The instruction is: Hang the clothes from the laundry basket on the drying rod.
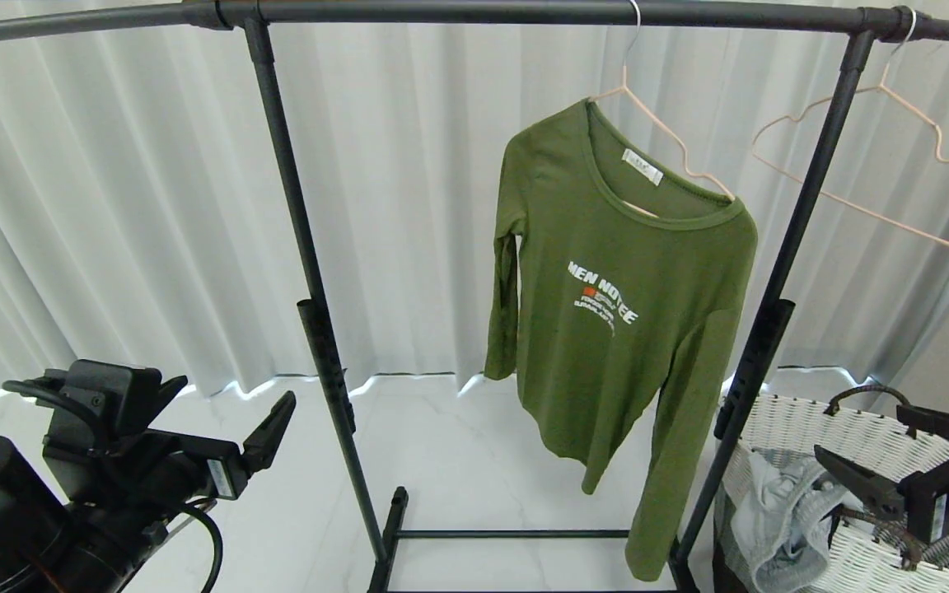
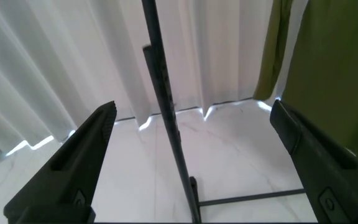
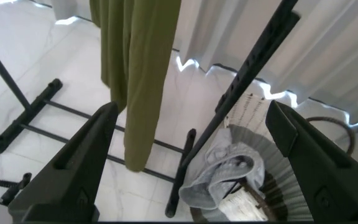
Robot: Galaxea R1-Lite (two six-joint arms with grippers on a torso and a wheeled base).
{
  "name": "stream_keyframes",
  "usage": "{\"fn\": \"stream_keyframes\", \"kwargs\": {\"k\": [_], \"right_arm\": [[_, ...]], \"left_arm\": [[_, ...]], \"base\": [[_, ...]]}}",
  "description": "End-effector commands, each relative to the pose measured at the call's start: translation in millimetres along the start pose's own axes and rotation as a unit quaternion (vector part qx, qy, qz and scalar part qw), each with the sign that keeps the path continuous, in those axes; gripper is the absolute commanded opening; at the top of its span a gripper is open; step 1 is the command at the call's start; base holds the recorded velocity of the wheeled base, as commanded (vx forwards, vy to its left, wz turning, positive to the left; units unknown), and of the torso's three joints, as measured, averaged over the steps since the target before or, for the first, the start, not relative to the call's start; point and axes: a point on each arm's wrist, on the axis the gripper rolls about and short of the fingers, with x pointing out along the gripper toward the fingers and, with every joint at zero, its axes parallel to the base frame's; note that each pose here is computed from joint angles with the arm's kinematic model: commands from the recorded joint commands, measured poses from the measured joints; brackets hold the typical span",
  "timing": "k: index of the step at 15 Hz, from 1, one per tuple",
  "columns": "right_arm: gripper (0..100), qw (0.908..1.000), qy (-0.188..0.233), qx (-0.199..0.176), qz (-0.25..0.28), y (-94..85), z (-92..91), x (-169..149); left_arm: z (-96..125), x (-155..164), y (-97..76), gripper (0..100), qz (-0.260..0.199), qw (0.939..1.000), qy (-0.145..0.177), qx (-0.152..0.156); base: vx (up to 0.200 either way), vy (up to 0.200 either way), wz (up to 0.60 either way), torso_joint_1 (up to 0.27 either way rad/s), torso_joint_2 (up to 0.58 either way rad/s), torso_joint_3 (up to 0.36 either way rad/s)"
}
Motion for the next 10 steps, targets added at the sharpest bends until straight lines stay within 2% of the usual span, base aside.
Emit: {"fn": "stream_keyframes", "kwargs": {"k": [1,5,8,10], "right_arm": [[100,1.0000,0.007,-0.002,0.003,1.1,-4.2,-0.7],[100,1.0000,0.005,-0.003,0.001,0.0,-2.1,0.4],[100,1.0000,0.007,0.002,-0.006,-5.2,2.5,8.7],[100,0.9992,0.002,0.031,0.025,-4.1,2.6,8.3]], "left_arm": [[-1.3,0.9,-0.4,100,0.000,1.0000,0.004,0.000],[-4.8,3.5,-0.6,100,0.000,0.9999,0.014,0.001],[-4.0,2.8,-0.6,100,0.006,0.9999,0.012,0.001],[-4.3,3.1,-0.3,100,0.007,0.9999,0.013,0.001]], "base": [[0.000,0.000,0.00,-0.110,0.45,0.330],[0.000,0.000,0.00,-0.062,0.39,0.315],[0.000,0.000,0.00,-0.018,0.07,0.054],[0.000,0.000,0.00,0.000,0.00,0.000]]}}
